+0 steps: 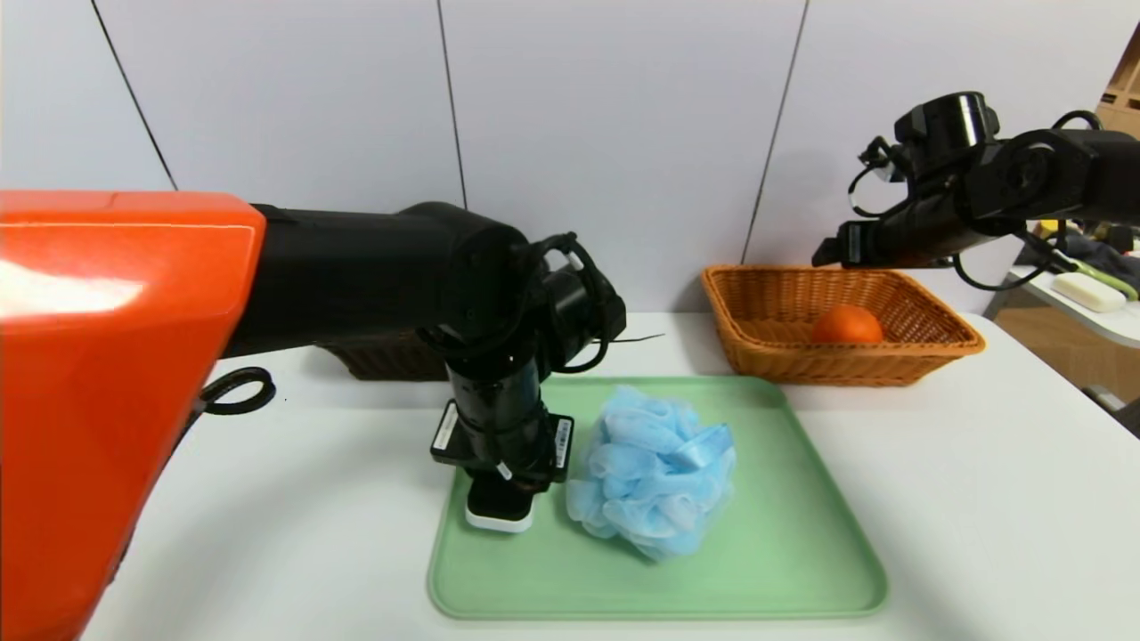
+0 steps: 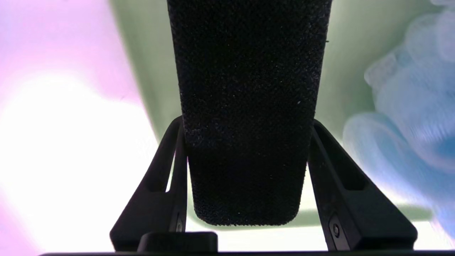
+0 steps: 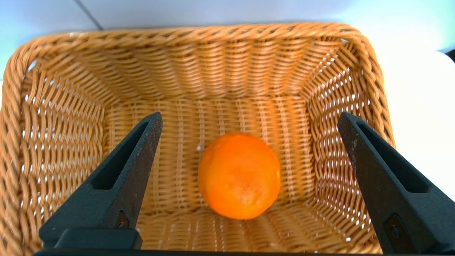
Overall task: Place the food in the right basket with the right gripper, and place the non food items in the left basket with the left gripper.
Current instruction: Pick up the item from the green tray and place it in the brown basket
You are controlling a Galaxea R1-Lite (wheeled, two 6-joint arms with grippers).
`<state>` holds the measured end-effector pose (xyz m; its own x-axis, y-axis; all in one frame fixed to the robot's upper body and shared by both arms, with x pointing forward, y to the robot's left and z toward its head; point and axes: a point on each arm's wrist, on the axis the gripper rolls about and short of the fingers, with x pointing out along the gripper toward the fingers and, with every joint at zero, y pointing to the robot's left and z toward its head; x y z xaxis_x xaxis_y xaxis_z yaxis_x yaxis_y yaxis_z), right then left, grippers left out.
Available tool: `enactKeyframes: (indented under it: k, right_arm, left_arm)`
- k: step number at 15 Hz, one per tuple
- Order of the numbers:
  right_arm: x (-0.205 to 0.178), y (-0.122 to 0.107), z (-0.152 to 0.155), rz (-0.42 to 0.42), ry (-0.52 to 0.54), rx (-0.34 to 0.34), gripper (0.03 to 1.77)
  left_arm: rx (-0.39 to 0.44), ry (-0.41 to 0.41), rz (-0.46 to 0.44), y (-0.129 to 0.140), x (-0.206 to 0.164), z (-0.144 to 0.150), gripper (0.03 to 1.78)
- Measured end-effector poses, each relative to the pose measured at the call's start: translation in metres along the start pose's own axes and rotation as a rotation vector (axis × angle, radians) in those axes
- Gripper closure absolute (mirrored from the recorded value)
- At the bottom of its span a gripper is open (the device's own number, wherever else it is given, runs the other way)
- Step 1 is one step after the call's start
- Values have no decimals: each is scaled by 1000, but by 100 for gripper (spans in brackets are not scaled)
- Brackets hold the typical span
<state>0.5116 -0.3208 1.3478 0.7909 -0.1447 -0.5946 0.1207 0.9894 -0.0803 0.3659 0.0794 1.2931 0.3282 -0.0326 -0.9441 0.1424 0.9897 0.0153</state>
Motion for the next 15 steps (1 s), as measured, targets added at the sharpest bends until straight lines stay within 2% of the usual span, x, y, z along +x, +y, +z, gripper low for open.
enactKeyframes:
  k: [4,7,10,15]
  right_arm:
    - [-16,0,-2,-1,29,-12,11]
    - [-46,0,-2,1,55,-28,11]
    - [-90,-2,-8,7,80,-45,11]
    - [-182,-12,-31,10,14,-63,10]
  left_arm:
    - [-14,-87,-51,14,-43,-5,84]
    - [-27,-165,-91,28,-77,-11,84]
    - [-28,-245,-109,47,-105,-14,84]
    - [-50,-355,-71,77,-128,-4,84]
